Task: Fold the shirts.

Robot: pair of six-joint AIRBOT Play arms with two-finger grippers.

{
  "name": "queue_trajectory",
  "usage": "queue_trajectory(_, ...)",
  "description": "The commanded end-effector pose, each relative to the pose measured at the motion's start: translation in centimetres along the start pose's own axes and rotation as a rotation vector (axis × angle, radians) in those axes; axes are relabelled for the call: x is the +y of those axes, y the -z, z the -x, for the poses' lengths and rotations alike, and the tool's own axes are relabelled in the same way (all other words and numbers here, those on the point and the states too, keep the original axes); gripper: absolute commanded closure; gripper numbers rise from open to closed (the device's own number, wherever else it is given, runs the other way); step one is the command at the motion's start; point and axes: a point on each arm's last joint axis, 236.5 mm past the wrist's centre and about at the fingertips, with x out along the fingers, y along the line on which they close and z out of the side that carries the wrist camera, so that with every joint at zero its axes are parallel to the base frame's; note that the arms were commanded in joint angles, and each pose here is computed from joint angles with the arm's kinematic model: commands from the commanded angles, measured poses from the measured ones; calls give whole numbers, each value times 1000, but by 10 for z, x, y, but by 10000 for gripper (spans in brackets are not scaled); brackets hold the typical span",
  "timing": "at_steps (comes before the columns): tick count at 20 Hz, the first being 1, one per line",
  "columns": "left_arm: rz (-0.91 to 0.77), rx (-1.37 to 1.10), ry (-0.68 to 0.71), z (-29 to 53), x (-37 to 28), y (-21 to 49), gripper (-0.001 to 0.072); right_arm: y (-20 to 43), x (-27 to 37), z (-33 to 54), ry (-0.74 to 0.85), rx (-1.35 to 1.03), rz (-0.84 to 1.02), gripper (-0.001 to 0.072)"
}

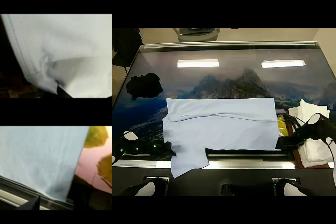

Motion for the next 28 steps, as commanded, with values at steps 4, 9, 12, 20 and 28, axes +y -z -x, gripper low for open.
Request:
queue_trajectory(4, -11, -104, -30, 1, 7, -25, 672, -24, -5, -10, 14, -120, -60, 657)
queue_trajectory(9, -70, -189, -36, 23, -2, -44, 674, -35, 1, 14, 8, -134, 56, 660)
queue_trajectory(12, -152, -381, -42, 79, -26, -74, 677, -52, 6, 49, 25, -183, 104, 661)
queue_trajectory(20, -204, -569, -35, 164, -74, -183, 679, -168, 9, 98, 174, -359, 202, 660)
queue_trajectory(28, -225, -437, -27, 140, -81, -284, 677, -236, -3, 63, 134, -320, 140, 659)
